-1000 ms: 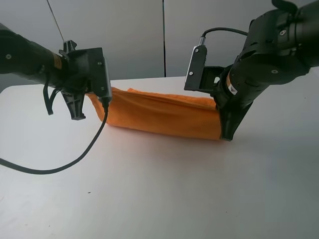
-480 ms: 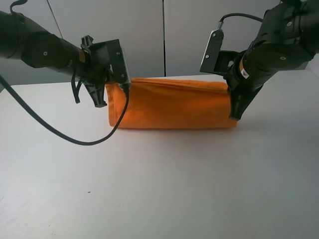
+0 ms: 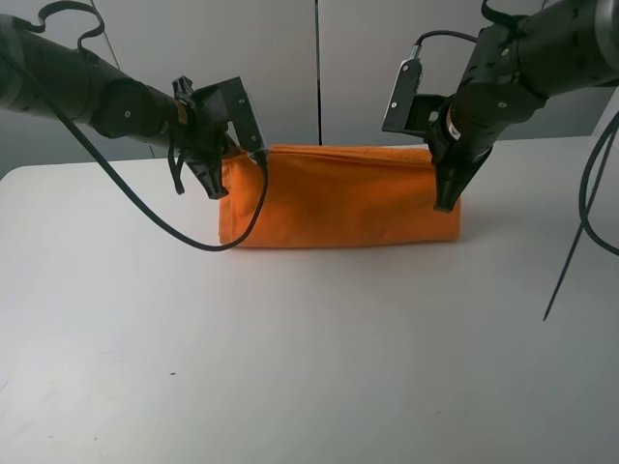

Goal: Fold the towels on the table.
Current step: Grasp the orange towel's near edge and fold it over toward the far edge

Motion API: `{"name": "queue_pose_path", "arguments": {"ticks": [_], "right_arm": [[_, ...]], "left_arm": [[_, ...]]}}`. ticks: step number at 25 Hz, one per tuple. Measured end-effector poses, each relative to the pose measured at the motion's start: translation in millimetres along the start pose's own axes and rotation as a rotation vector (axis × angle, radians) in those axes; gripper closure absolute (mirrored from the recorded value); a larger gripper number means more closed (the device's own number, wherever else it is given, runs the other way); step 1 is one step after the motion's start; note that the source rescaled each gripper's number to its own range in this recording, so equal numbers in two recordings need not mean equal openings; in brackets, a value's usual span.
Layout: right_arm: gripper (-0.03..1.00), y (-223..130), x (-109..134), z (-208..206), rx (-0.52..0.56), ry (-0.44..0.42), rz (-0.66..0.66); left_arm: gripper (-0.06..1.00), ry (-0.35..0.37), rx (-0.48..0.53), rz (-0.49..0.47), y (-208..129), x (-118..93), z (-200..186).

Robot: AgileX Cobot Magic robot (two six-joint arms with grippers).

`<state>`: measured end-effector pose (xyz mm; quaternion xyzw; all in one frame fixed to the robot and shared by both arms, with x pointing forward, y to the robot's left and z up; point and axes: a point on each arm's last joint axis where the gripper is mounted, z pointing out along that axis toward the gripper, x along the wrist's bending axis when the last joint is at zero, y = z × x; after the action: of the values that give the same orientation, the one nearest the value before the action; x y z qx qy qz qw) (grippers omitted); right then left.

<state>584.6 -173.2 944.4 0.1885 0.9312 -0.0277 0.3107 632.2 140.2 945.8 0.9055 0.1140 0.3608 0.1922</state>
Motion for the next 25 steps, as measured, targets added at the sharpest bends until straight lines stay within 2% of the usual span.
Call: {"name": "queue_pose_path", "arguments": {"ticks": [9,20,25], "right_arm": [[0.97,-5,6,32,0.007,0.027,-0.046],[0.97,-1,1,40,-0.063,0.001,-0.080],[0.97,-1,8,51,-0.050,0.017,-0.114]], "left_arm": [[0.94,-0.010,-0.018,-0.007,-6,-11,20],[0.94,0.004,-0.027,-0.033,-16,-10,29],[0.94,-0.011,-0.019,-0.037,-19,-16,37]]}}
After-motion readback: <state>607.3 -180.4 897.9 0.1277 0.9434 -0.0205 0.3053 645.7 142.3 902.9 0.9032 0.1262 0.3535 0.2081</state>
